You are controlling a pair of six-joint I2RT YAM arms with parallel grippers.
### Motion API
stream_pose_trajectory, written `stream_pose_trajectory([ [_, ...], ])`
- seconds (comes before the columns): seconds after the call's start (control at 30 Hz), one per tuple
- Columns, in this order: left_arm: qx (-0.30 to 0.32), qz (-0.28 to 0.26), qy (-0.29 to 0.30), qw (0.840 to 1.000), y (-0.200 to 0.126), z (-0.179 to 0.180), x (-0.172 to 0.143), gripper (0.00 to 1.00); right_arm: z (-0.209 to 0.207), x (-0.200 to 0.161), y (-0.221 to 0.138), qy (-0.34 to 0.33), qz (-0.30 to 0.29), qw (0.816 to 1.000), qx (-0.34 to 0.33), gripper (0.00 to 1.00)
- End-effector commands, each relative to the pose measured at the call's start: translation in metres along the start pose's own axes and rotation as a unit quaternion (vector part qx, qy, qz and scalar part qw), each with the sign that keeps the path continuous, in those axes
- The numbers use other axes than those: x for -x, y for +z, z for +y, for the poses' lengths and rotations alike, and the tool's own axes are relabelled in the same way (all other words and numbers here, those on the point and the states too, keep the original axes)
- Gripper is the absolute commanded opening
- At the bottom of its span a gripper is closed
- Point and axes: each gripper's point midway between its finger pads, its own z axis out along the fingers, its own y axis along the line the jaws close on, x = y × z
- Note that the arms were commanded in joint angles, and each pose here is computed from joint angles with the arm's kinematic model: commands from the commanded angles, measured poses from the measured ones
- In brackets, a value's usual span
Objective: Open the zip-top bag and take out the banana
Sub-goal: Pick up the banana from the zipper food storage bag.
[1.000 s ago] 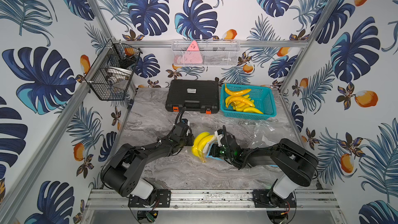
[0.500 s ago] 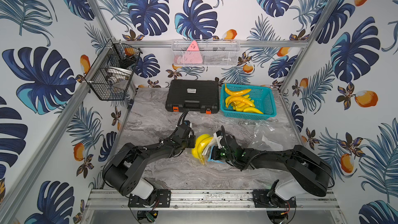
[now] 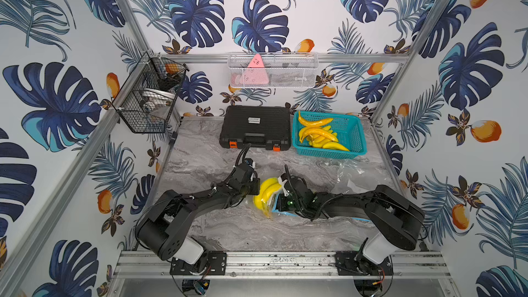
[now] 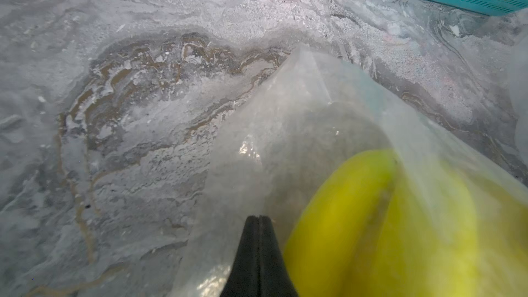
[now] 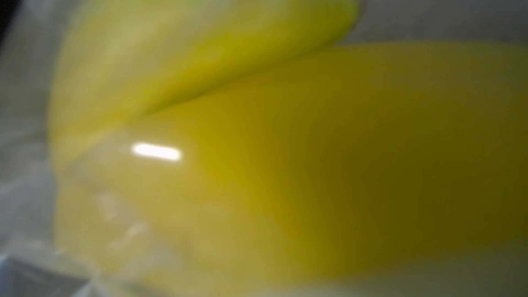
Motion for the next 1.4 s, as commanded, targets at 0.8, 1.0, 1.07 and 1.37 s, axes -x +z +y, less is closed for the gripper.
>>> stream_pose_trajectory([
  [0.8, -0.023, -0.012, 0.005, 1.000, -0.003, -0.006, -0.009, 0.00, -0.050, -0.072, 0.062, -0.041, 0.179, 0.964, -0.189, 0.40],
  [1.0, 0.015, -0.014, 0.015, 1.000, -0.006, 0.008, -0.005, 0.00, -0.042, -0.075, 0.039, -0.052, 0.192, 0.968, -0.156, 0.32],
  [1.07, 0.031, -0.009, 0.019, 0.999, -0.006, 0.013, -0.006, 0.00, -0.036, -0.075, 0.033, -0.035, 0.198, 0.972, -0.121, 0.30],
  [1.37, 0.069, -0.014, 0.049, 0.996, -0.008, 0.027, -0.005, 0.00, -0.025, -0.036, -0.014, 0.083, 0.176, 0.980, 0.030, 0.32],
])
